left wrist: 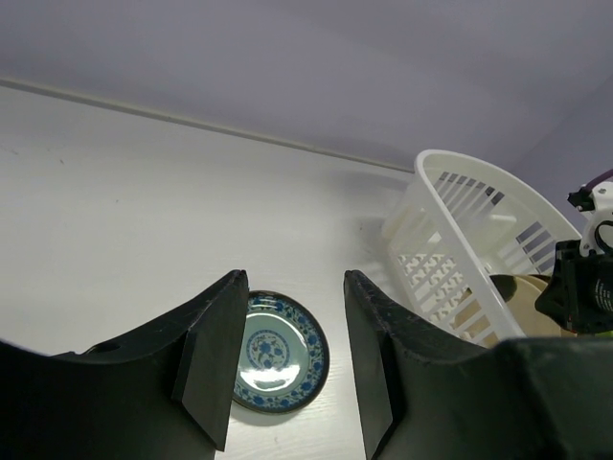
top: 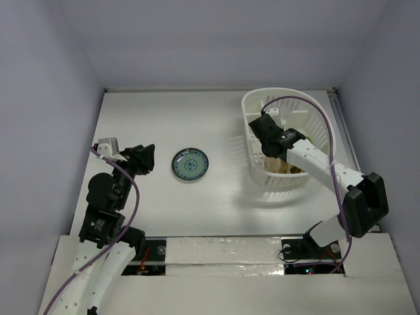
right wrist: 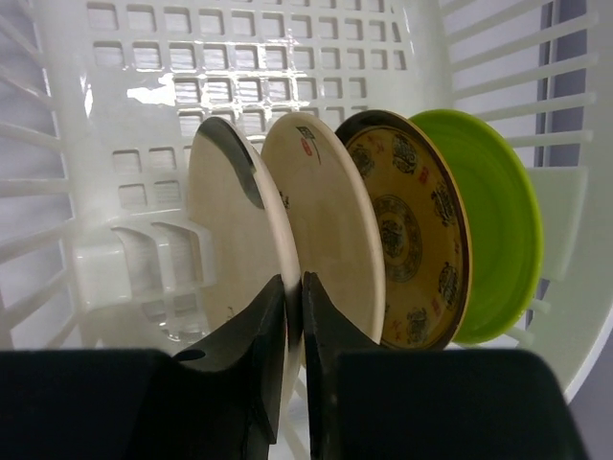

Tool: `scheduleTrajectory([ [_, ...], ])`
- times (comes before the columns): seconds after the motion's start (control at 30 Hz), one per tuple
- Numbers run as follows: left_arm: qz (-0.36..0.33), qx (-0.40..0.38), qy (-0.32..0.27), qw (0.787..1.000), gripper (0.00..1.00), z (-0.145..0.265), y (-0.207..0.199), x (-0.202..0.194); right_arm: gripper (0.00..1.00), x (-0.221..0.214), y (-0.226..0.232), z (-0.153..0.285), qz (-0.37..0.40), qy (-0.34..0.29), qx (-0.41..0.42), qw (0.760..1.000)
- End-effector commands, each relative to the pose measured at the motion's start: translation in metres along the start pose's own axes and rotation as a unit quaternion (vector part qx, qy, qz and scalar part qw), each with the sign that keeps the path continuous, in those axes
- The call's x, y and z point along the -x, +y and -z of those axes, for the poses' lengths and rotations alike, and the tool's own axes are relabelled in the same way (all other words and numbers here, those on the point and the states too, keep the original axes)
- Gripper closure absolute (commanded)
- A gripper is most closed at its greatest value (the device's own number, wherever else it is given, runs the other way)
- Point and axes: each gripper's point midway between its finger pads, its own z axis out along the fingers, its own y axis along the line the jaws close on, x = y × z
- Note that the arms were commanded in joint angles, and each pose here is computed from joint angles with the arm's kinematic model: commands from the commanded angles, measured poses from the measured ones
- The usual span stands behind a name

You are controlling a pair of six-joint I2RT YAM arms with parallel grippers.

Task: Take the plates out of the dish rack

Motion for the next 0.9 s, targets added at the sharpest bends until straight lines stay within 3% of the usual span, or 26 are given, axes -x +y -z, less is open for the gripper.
scheduleTrajectory([
  [0.0, 0.004, -0.021, -0.029, 0.999, 0.59, 0.004, -0.012, 0.020, 0.86, 0.012, -0.010, 0.005, 0.003, -0.010, -0.017, 1.000],
  [0.37, 0.003, -0.022, -0.034, 0.999, 0.59, 0.006, -0.012, 0.022, 0.99, 0.029, -0.029, 0.020, 0.017, -0.024, -0.037, 0.999],
  [0.87, 0.005, -0.024, -0.034, 0.999, 0.59, 0.006, -0.013, 0.023, 1.00, 0.051, -0.051, 0.049, 0.011, -0.059, -0.064, 0.996],
])
